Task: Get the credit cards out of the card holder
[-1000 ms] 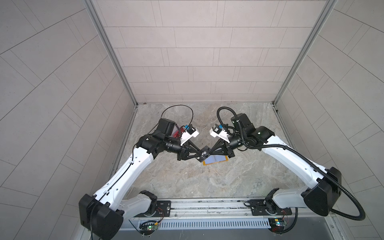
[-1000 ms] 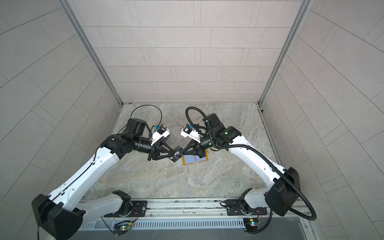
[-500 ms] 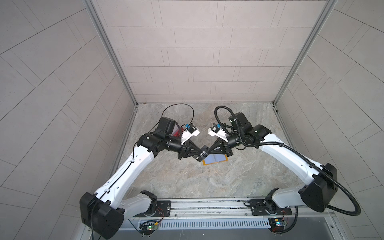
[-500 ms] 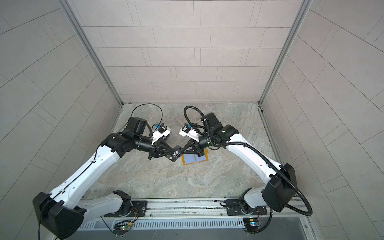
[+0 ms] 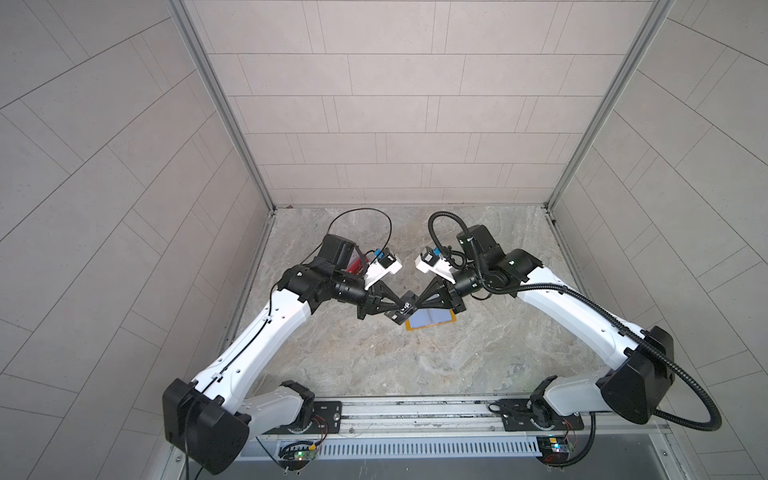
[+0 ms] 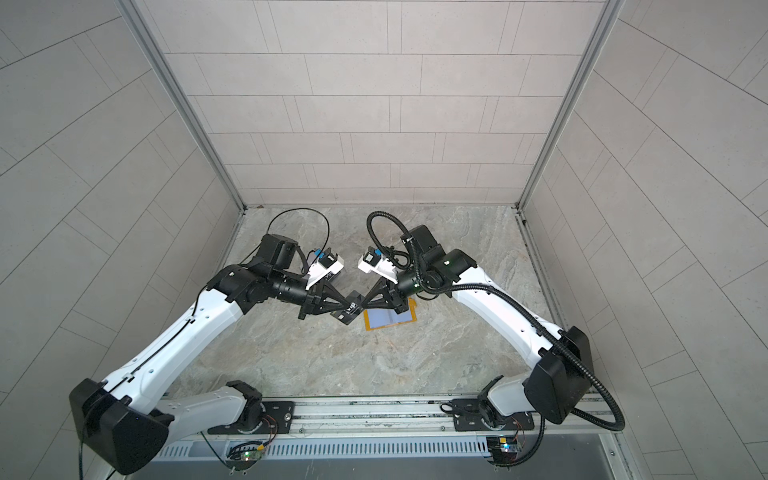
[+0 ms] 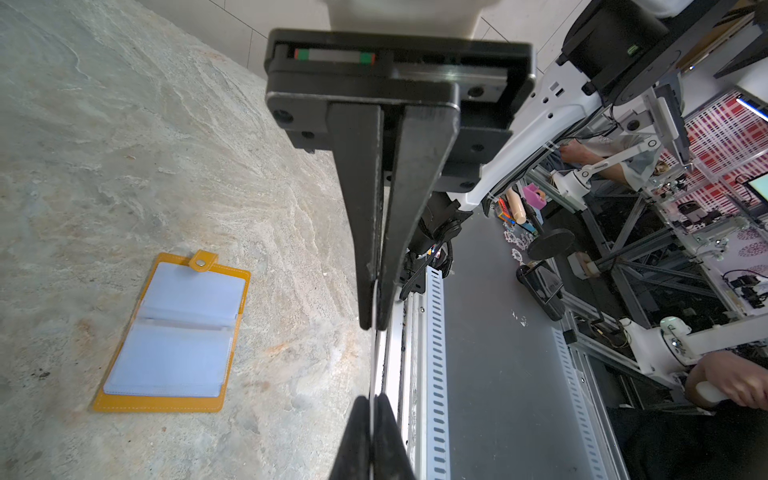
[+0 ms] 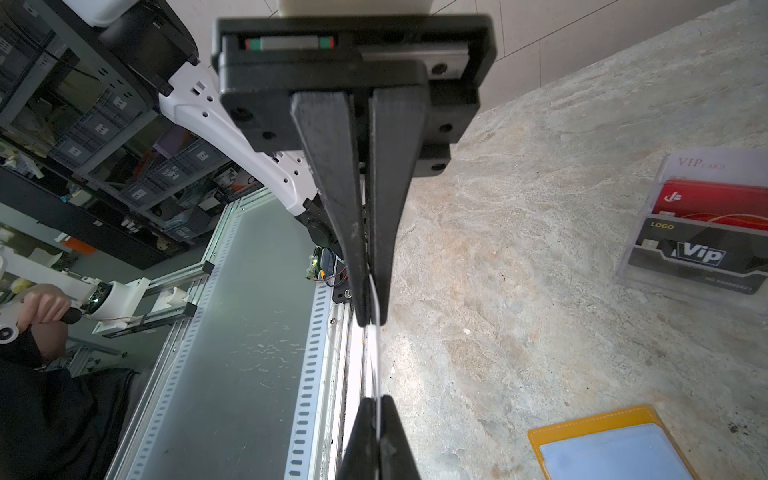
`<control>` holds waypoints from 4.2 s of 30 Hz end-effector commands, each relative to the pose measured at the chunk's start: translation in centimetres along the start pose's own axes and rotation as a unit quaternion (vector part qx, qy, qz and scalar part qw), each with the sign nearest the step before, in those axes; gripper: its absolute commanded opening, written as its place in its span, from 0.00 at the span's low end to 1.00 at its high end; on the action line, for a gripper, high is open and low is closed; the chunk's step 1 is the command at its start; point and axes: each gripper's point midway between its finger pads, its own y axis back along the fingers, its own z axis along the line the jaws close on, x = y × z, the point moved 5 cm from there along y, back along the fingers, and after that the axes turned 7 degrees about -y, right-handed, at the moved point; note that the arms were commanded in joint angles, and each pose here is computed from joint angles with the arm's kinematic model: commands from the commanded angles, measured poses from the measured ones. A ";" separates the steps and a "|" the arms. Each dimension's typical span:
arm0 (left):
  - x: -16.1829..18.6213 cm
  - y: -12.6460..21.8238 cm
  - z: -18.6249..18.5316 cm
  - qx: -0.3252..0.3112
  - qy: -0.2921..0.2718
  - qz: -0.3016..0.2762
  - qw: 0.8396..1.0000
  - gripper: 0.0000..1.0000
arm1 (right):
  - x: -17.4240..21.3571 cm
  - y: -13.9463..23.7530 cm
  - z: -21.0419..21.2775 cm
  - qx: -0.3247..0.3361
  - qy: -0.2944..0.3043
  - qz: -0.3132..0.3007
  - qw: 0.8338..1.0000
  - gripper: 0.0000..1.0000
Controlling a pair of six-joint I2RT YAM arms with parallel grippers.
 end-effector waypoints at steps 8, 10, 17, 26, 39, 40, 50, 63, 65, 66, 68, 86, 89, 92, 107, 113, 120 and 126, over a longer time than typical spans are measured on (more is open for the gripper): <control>-0.3 0.4 1.1 -0.067 -0.006 0.022 0.997 0.00 | -0.8 0.0 -1.0 0.025 -0.004 -0.008 1.000 0.31; 0.0 0.6 2.3 -0.110 0.003 0.035 0.993 0.00 | -0.6 0.0 -1.3 0.039 -0.010 -0.009 0.999 0.38; 1.3 1.2 6.4 -0.230 0.034 0.086 0.969 0.00 | 0.1 0.4 -4.7 0.163 -0.062 -0.020 0.984 0.61; 2.5 2.7 10.9 -0.296 0.040 0.129 0.946 0.00 | 1.9 2.2 -7.3 0.299 -0.097 -0.036 0.949 0.75; 5.2 3.6 18.2 -0.372 0.092 0.217 0.898 0.00 | 5.0 5.9 -10.5 0.478 -0.143 -0.052 0.865 0.79; 5.4 3.6 18.6 -0.372 0.095 0.219 0.897 0.00 | 5.1 6.0 -10.5 0.480 -0.145 -0.052 0.864 0.79; 6.0 4.0 21.4 -0.391 0.089 0.213 0.891 0.00 | 5.9 6.2 -10.9 0.494 -0.154 -0.051 0.854 0.80; 7.5 3.5 23.7 -0.399 0.082 0.235 0.882 0.00 | 6.2 6.0 -11.3 0.494 -0.168 -0.055 0.851 0.79; 7.7 3.3 23.9 -0.398 0.084 0.237 0.882 0.00 | 6.4 6.0 -11.3 0.496 -0.170 -0.054 0.850 0.79; 7.9 3.2 24.0 -0.397 0.086 0.237 0.883 0.00 | 6.5 6.0 -11.3 0.496 -0.170 -0.054 0.850 0.79; 8.0 3.0 24.2 -0.396 0.088 0.238 0.883 0.00 | 6.7 6.0 -11.4 0.499 -0.171 -0.053 0.848 0.80; 9.9 1.8 24.9 -0.366 0.111 0.260 0.887 0.00 | 7.2 5.9 -11.6 0.502 -0.173 -0.046 0.846 0.78; 10.1 1.6 25.0 -0.359 0.114 0.259 0.889 0.01 | 7.4 5.9 -11.7 0.503 -0.174 -0.044 0.846 0.78; 10.3 1.6 25.2 -0.363 0.119 0.264 0.886 0.02 | 7.4 5.9 -11.7 0.503 -0.174 -0.044 0.846 0.78; 11.1 1.9 25.5 -0.368 0.144 0.252 0.883 0.10 | 7.8 6.2 -11.7 0.513 -0.172 -0.046 0.840 0.77; 11.5 1.8 25.5 -0.367 0.146 0.257 0.882 0.12 | 7.8 6.4 -11.6 0.516 -0.170 -0.049 0.838 0.77; 11.6 1.9 25.5 -0.376 0.146 0.254 0.879 0.12 | 8.0 6.6 -11.4 0.519 -0.169 -0.051 0.836 0.77; 11.6 1.8 25.4 -0.374 0.146 0.250 0.881 0.10 | 7.9 6.7 -11.5 0.519 -0.171 -0.055 0.836 0.77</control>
